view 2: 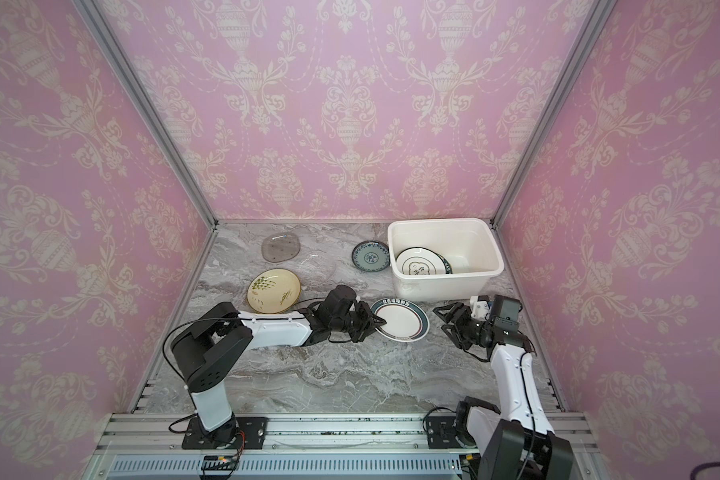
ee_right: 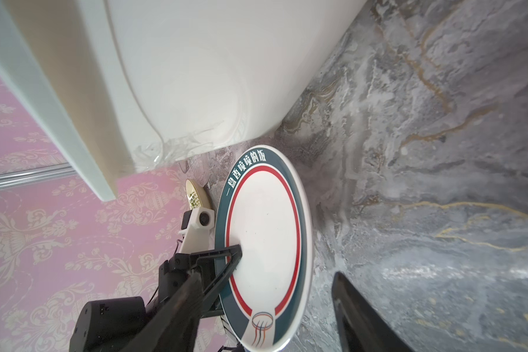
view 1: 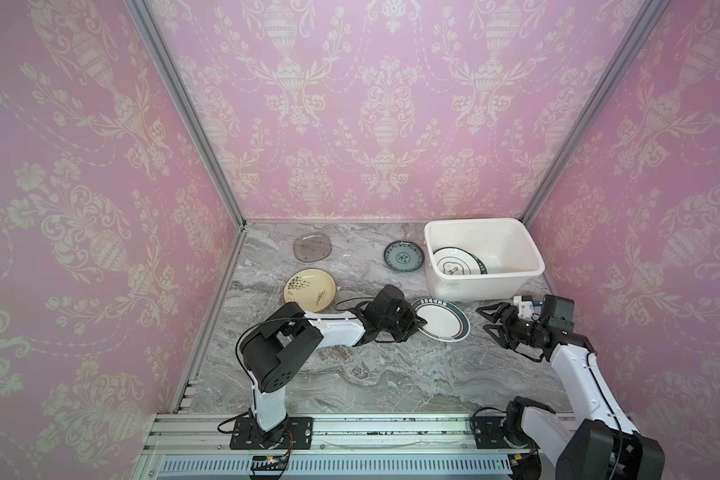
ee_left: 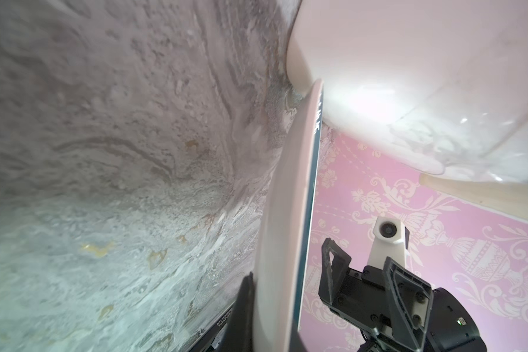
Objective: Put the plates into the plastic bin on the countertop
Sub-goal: 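Close both grippers on opposite rims of the green-rimmed plate and lift it upright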
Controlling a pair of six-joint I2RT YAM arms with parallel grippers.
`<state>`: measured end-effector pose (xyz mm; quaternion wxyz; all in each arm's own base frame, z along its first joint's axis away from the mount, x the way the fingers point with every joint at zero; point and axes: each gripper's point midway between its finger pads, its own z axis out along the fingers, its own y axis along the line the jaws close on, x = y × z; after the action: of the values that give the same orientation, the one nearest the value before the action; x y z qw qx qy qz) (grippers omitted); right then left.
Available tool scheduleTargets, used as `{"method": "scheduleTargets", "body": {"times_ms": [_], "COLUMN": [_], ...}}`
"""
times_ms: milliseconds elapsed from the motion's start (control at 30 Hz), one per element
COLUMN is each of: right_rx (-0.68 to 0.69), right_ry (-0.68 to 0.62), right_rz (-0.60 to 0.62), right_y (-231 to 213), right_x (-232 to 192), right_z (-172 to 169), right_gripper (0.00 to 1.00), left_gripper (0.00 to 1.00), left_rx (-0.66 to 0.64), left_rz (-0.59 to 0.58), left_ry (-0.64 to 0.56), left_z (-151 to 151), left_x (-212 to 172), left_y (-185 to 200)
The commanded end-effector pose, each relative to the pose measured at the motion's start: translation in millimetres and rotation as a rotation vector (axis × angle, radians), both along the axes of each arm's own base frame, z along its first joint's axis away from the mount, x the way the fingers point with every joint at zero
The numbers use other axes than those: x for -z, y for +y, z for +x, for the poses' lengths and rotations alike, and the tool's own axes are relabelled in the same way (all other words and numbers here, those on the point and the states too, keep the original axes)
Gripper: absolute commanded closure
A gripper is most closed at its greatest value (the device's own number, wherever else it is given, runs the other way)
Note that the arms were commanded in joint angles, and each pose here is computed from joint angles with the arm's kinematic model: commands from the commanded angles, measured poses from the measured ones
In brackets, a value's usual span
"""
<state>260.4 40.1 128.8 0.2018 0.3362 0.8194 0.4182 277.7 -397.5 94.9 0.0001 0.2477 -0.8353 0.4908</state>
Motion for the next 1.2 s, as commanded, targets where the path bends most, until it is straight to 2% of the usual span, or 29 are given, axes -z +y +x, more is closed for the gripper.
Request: {"method": "scheduleTargets", "body": {"times_ms": [0, 133, 267, 400, 567, 700, 833, 1000, 1167], "right_rx": [-0.034, -0.028, -0.027, -0.074, -0.22, -0.341, -0.414, -0.419, -0.433], "right_ry": [0.003, -0.039, -0.133, -0.229, -0.315, -0.369, -0.382, -0.367, -0.358], "right_rz": [0.032, 0.06, 0.109, 0.126, 0.133, 0.152, 0.169, 0.129, 0.163], "right_y": [11.1, 17.8, 25.6, 41.6, 75.0, 102.9, 121.3, 122.4, 128.8], "right_x": [-11.8, -26.6, -54.3, -87.6, -117.9, -133.3, -132.4, -122.1, -117.4], "right_z": [-6.0, -2.9, 7.6, 15.2, 12.4, 4.6, -3.4, -11.4, -14.9], "right_gripper": [0.31, 0.31, 0.31, 0.31, 0.3, 0.3, 0.3, 0.29, 0.31], "left_gripper": [1.0, 1.0, 1.0, 1.0, 1.0, 1.0, 1.0, 1.0, 1.0], "left_rx": [0.043, 0.073, 0.076, 0.149, 0.276, 0.342, 0.339, 0.312, 0.287], "left_rz": [0.013, 0.094, 0.105, 0.13, 0.011, -0.025, -0.02, -0.018, -0.027], "left_ry": [-0.088, -0.152, -0.202, -0.256, -0.323, -0.364, -0.386, -0.391, -0.389], "left_z": [-0.1, -1.7, -4.6, -15.4, -33.7, -43.3, -41.5, -38.1, -36.5], "left_x": [-35.4, -56.1, -77.6, -102.4, -144.5, -167.0, -173.5, -173.6, -172.0], "left_y": [16.6, 50.9, 82.9, 105.7, 100.3, 97.5, 98.3, 99.3, 100.1]}}
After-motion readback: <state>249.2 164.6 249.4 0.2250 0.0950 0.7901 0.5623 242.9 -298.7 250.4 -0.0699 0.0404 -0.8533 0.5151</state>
